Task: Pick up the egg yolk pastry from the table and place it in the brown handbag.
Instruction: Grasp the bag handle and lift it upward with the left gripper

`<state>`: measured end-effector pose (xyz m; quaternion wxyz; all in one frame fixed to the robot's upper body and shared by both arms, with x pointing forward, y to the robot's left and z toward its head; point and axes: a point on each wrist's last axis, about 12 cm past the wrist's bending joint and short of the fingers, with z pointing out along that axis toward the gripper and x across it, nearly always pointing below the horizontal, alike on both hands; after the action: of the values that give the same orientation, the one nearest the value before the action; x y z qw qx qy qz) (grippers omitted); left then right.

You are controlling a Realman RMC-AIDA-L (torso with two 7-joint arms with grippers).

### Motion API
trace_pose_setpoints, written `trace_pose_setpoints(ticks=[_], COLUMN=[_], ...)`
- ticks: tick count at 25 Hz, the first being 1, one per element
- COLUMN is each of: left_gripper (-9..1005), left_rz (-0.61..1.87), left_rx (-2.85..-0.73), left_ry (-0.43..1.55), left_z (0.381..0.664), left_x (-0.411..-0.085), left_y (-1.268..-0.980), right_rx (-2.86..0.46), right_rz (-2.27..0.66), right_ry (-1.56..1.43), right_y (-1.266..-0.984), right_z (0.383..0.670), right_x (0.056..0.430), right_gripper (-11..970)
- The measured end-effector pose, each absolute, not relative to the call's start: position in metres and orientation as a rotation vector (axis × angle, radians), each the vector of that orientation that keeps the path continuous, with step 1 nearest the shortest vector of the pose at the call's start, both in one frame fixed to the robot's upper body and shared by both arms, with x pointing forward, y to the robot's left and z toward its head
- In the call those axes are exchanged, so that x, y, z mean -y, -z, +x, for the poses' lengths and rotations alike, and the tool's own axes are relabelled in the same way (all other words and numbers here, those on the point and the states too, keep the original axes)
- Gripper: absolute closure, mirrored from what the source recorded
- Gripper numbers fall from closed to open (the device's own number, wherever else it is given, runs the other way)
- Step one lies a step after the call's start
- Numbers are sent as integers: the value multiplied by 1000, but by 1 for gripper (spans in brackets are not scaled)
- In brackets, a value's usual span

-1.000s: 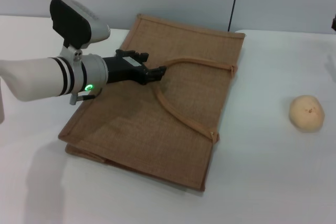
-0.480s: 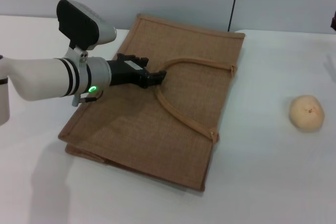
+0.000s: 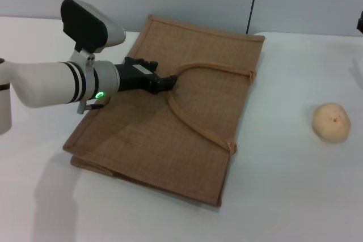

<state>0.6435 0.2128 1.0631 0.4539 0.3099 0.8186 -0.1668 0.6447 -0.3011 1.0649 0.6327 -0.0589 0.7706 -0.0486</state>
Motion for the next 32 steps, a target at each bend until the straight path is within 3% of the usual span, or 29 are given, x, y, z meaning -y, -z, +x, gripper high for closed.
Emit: trace_pose_setpoints(ticks=[20,32], left_gripper=[412,569], left_rz=[784,712], left_rx=[-2032,-2072], left_ry=[382,344], left_z=[646,647], left_x=[-202,-200], left_y=[-1062,-1058], right_rx=[-1760,-1765], right_rz=[-139,-137], right_ry=[103,105], right_y=[-1066,-1065], right_z=[647,645], right_x=[297,298], right_gripper=[97,98])
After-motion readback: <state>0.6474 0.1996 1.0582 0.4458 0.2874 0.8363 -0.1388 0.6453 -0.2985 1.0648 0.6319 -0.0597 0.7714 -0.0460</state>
